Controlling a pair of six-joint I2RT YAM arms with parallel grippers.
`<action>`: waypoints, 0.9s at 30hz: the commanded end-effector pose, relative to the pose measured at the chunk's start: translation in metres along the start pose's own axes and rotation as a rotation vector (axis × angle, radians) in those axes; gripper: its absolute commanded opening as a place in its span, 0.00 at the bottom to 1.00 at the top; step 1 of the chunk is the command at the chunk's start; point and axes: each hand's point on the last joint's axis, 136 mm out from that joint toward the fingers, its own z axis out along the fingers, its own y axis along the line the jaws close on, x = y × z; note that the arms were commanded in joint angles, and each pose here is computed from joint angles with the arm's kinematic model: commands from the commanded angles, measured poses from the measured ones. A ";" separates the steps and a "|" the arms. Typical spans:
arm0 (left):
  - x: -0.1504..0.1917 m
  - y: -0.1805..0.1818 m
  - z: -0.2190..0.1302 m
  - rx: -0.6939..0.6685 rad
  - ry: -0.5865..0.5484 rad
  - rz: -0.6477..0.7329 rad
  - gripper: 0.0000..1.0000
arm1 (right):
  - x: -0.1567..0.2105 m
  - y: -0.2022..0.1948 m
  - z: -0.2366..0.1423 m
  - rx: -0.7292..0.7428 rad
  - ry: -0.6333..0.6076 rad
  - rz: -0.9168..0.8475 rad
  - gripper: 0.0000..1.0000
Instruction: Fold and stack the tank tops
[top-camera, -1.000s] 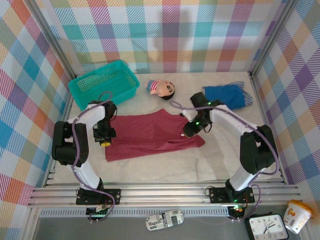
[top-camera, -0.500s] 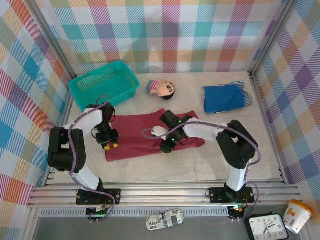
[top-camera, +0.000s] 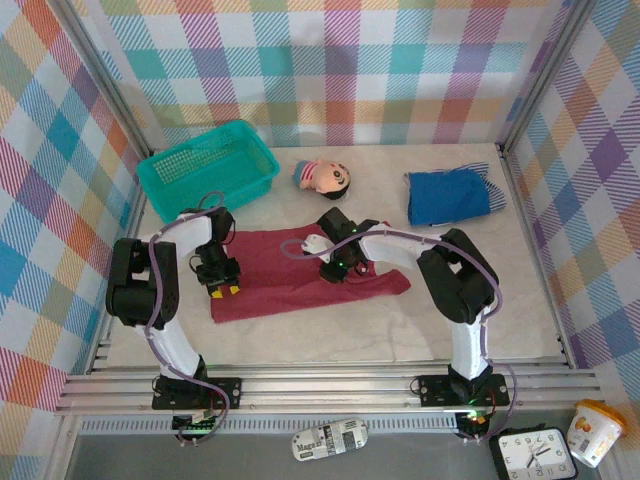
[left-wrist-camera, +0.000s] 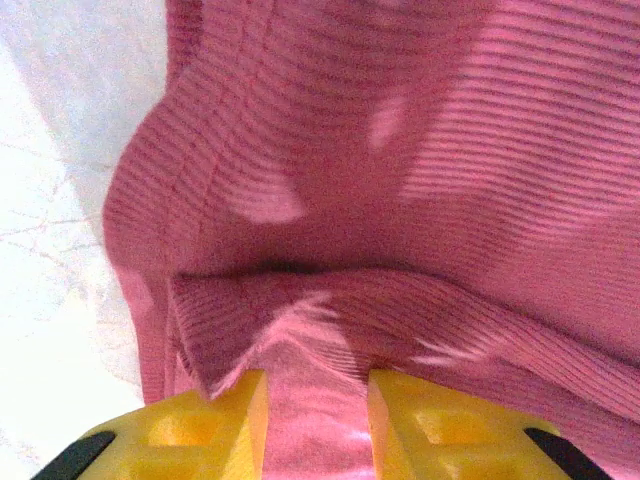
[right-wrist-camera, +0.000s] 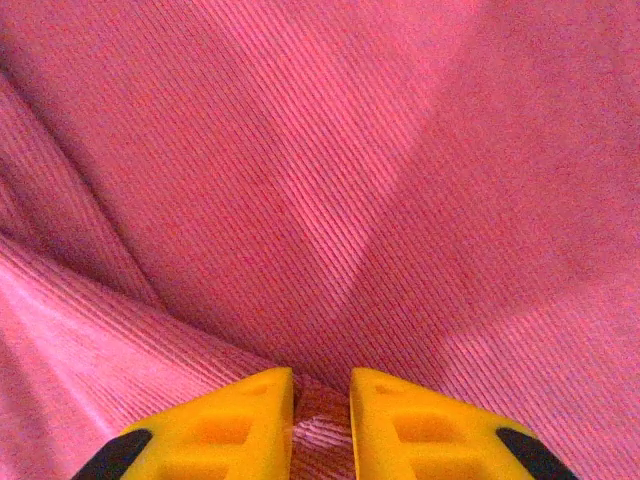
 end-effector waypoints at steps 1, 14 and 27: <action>-0.013 0.008 0.004 -0.048 -0.017 0.003 0.32 | 0.013 0.000 0.007 -0.007 0.035 0.029 0.22; -0.012 0.004 -0.031 0.009 -0.067 -0.005 0.35 | -0.002 0.013 -0.031 -0.016 -0.081 0.148 0.44; 0.044 -0.007 0.011 0.050 0.070 0.008 0.36 | 0.068 0.066 -0.013 -0.121 0.129 0.393 0.43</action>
